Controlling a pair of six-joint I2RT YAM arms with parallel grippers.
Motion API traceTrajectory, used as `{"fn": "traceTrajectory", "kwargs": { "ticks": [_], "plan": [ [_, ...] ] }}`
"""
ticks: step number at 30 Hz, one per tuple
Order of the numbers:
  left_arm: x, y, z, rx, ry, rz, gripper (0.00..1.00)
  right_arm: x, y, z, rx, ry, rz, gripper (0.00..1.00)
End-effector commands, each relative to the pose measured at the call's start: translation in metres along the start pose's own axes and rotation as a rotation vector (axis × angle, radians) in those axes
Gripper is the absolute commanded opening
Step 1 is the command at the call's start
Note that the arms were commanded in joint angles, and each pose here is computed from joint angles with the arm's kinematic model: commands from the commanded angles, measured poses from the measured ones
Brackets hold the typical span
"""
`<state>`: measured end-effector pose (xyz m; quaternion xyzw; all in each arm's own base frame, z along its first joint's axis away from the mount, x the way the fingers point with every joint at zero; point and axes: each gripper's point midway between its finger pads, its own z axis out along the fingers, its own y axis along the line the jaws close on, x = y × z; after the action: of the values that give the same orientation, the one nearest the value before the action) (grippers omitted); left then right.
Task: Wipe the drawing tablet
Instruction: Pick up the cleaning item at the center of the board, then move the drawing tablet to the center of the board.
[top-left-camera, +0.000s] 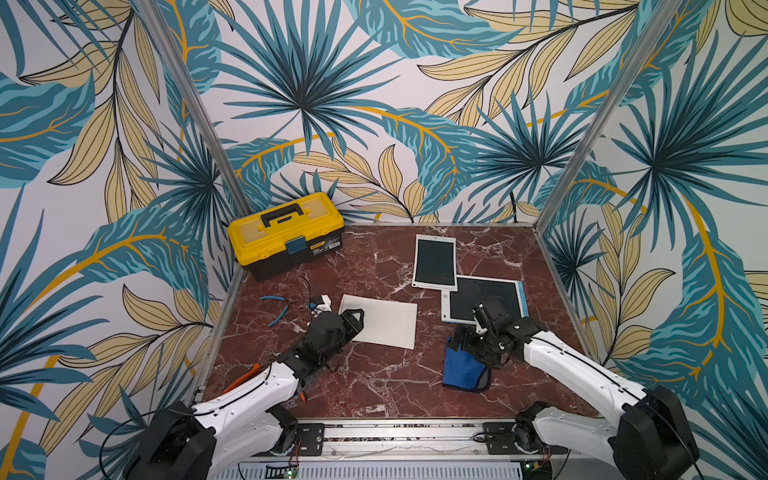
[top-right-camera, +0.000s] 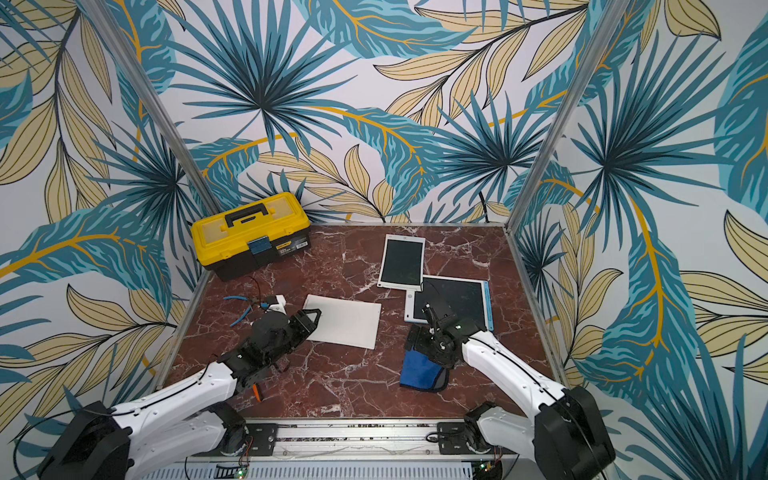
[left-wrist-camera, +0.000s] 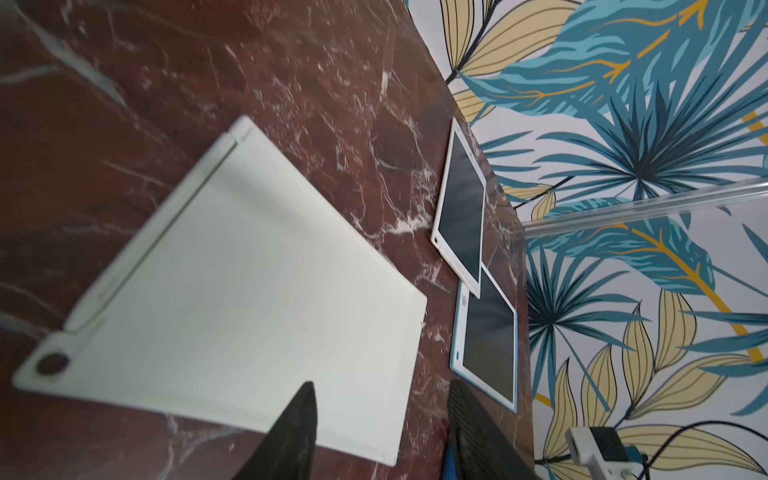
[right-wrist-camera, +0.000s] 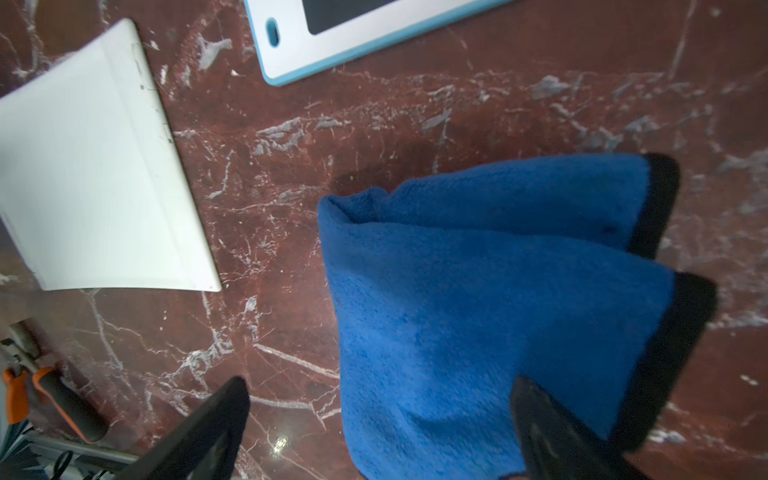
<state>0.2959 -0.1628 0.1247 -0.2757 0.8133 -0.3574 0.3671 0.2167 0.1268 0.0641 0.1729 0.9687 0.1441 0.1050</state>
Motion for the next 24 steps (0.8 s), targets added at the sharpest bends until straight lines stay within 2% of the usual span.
{"fn": "traceTrajectory", "kwargs": {
  "ticks": [1,3,7,11,16,21,23,24],
  "plan": [
    [-0.014,0.008,0.014,-0.041,0.032,0.123,0.52,-0.007,0.000,0.013,0.050,-0.017,-0.037,0.99],
    [-0.032,0.013,0.025,-0.090,-0.005,0.192,0.49,-0.008,-0.004,0.026,0.083,-0.003,-0.037,1.00],
    [-0.044,0.018,0.053,-0.151,0.008,0.279,0.39,-0.003,-0.015,0.049,0.142,0.039,-0.019,0.99],
    [-0.046,0.004,0.077,-0.140,0.040,0.329,0.40,0.009,-0.019,0.070,0.110,0.070,0.030,0.97],
    [-0.049,-0.026,0.129,-0.076,0.114,0.406,0.45,0.022,-0.025,0.089,0.114,0.123,0.052,0.92],
    [-0.059,-0.027,0.180,-0.093,0.119,0.434,0.44,0.027,-0.027,0.096,0.101,0.140,0.076,0.84],
    [-0.063,-0.017,0.186,-0.135,0.099,0.463,0.43,0.028,-0.026,0.096,0.093,0.137,0.081,0.72],
    [-0.064,-0.013,0.186,-0.150,0.094,0.484,0.42,0.027,-0.026,0.095,0.088,0.134,0.084,0.70]
  ]
}}
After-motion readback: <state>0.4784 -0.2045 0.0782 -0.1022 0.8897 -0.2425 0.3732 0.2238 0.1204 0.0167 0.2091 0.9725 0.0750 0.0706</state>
